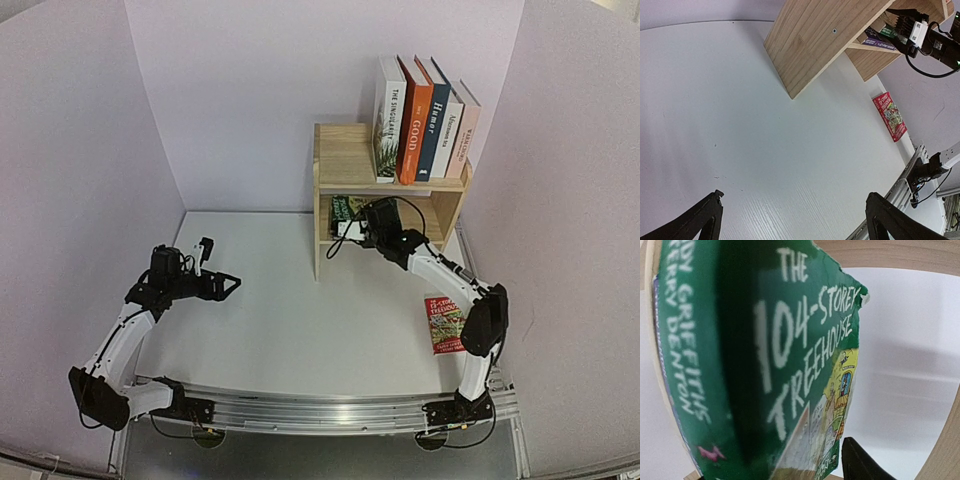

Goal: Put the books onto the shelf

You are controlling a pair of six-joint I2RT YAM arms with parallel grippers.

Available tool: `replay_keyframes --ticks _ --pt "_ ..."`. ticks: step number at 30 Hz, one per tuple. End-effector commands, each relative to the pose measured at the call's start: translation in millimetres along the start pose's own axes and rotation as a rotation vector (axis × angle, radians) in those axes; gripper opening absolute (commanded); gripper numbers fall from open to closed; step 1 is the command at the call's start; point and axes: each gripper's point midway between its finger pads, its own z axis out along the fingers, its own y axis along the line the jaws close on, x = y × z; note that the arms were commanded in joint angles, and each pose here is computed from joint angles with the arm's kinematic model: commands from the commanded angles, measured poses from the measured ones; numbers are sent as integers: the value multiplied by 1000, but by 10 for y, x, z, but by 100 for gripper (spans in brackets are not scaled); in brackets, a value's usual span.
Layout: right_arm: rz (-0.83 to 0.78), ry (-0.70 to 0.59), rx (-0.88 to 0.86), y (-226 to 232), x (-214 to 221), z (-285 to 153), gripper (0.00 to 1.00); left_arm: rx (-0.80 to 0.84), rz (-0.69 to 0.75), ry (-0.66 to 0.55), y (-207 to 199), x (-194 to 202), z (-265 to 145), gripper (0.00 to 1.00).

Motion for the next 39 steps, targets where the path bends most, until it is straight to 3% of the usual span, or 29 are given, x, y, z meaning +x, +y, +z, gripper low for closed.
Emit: replay_keyframes --ticks 1,23,31,39 --pt "-1 -9 -108 245 25 -12 64 -6 30 -8 -12 -6 -32 100" --pt "8 -72 -252 370 -95 -270 74 30 41 9 -74 16 -31 100" --pt "21 -102 -246 276 -124 -428 73 39 44 15 -94 59 -47 100" --pt "21 -92 -226 198 -143 -362 64 43 49 5 -115 24 -65 100"
